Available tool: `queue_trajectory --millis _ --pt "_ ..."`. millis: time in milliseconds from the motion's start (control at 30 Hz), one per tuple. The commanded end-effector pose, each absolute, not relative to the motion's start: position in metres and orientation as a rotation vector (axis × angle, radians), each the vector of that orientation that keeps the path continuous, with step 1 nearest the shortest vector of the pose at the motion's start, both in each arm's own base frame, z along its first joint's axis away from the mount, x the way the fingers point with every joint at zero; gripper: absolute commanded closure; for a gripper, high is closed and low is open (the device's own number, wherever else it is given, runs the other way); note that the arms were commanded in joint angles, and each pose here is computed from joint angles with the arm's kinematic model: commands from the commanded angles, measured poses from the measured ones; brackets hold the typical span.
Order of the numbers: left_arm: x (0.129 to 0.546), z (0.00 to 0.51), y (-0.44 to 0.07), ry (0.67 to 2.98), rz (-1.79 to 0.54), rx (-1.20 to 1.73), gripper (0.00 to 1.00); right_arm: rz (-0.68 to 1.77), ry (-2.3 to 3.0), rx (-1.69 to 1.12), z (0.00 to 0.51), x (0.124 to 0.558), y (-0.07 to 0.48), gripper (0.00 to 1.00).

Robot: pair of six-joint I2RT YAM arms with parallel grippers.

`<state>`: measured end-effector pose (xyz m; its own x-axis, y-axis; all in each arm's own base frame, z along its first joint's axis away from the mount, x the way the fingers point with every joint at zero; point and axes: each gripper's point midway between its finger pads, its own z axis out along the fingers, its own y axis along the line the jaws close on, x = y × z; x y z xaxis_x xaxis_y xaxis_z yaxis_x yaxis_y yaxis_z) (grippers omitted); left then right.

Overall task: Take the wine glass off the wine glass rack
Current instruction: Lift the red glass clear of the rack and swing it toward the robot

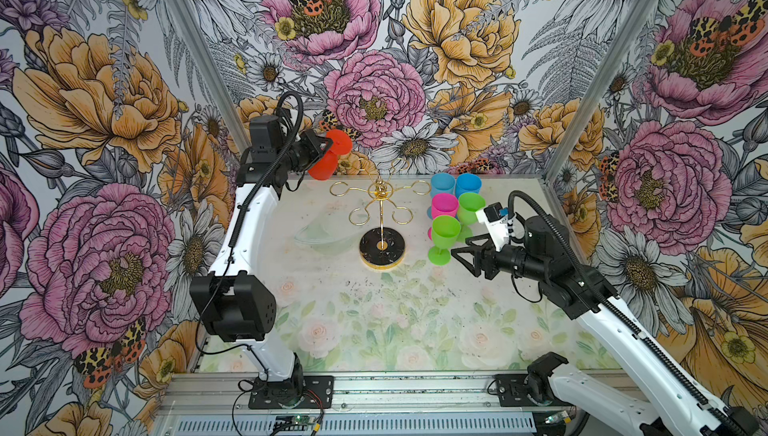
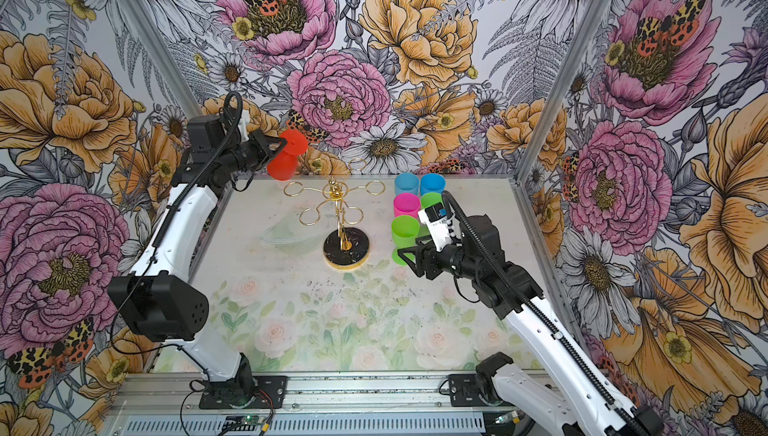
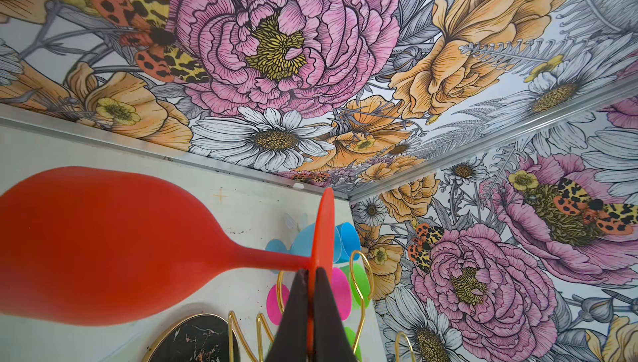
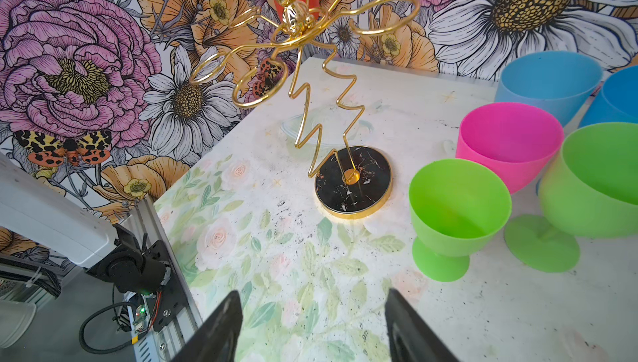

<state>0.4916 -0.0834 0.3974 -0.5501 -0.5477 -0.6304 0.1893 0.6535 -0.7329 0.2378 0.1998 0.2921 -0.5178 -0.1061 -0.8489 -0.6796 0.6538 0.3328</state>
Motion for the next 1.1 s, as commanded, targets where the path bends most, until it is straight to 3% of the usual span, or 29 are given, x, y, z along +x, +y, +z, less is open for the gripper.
queue_trajectory --millis 0,467,1067 --pt "0.481 0.403 -0.061 1.881 -0.855 -0.286 1.00 0.851 1.971 -0.625 0.298 0.237 0.202 0.34" --pt "0.373 0.421 -0.034 1.825 -0.616 -0.201 1.00 0.853 1.996 -0.612 0.291 0.247 0.207 0.34" --pt "0.232 0.389 -0.102 1.927 -0.970 0.039 1.00 0.778 2.076 -0.448 0.277 0.279 0.200 0.34"
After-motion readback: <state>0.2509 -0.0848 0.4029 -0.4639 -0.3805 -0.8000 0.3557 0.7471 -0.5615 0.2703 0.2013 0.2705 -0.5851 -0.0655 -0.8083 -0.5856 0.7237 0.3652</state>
